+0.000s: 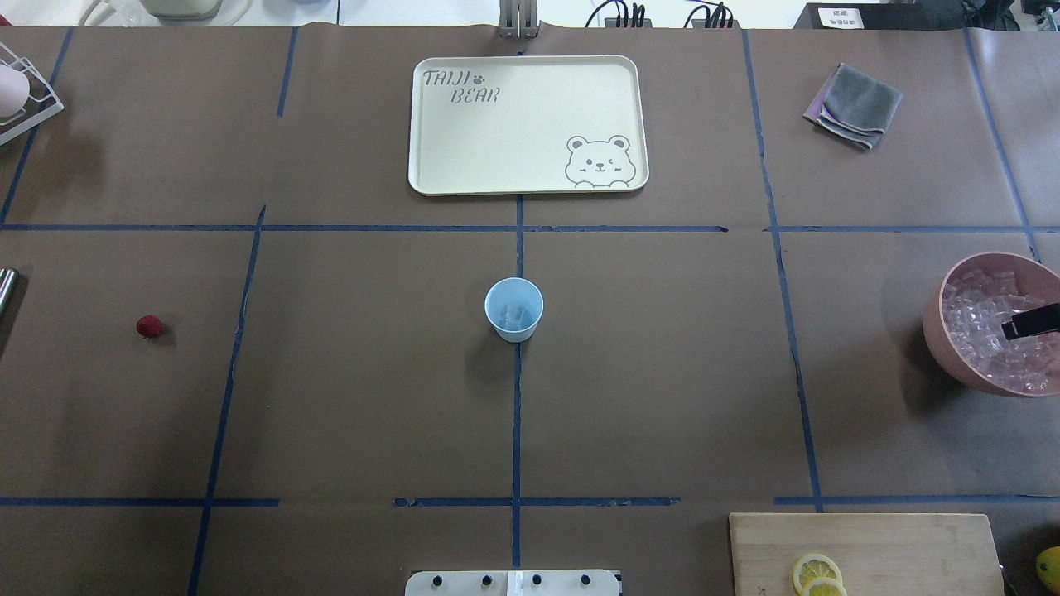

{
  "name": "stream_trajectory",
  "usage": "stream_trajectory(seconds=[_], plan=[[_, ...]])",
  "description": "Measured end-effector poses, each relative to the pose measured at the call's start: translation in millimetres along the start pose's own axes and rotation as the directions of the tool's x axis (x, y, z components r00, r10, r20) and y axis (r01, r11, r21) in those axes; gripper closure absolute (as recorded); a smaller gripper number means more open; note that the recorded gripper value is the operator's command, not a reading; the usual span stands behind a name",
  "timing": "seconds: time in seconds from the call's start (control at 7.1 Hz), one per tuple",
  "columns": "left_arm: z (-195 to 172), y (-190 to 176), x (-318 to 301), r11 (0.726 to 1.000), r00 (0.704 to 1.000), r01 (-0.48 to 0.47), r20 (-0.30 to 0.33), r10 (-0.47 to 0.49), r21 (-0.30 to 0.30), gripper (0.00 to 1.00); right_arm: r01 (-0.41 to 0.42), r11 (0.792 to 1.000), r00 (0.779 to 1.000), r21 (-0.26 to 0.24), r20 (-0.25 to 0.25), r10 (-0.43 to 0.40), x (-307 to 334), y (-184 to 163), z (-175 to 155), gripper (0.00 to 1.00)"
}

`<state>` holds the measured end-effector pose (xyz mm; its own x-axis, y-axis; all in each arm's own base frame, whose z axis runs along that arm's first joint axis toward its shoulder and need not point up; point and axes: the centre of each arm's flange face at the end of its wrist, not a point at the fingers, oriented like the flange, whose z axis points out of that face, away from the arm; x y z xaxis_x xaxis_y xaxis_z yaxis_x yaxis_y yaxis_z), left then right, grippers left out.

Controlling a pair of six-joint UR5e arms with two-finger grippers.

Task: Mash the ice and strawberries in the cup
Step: 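Lower the right gripper into the bowl and grasp ice cubes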

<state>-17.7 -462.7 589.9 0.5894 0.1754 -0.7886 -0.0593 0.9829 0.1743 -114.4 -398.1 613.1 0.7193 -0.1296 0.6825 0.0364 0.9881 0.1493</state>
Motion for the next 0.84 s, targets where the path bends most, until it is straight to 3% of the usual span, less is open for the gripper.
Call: stream_trajectory(seconds=[0.14,0.28,0.42,0.56,0.84], plan=[[0.8,3.0,-1.2,1.000,1.000,0.003,0.000,-0.003,-0.003,0.00,0.002,1.000,1.000,-0.005,-0.003,-0.002,3.2,-2.6,4.9,0.34],[1.2,4.6,-1.6,1.000,1.000,0.005,0.000,-0.005,-0.004,0.00,0.003,1.000,1.000,-0.008,-0.006,-0.003,5.2,-3.0,7.5,0.66],[1.3,5.8,-1.5,1.000,1.000,0.005,-0.002,-0.005,-0.004,0.00,0.001,1.000,1.000,-0.010,-0.006,-0.001,6.1,-3.0,8.5,0.90],[1.5,7.2,-0.8,1.000,1.000,0.006,-0.011,-0.006,-0.005,0.00,-0.001,1.000,1.000,-0.011,-0.006,0.001,6.5,-2.9,8.7,1.00],[2.0,9.0,0.5,1.000,0.999,0.010,-0.036,-0.011,-0.008,0.00,0.000,1.000,1.000,-0.012,-0.004,0.000,6.0,-3.1,8.6,1.00]])
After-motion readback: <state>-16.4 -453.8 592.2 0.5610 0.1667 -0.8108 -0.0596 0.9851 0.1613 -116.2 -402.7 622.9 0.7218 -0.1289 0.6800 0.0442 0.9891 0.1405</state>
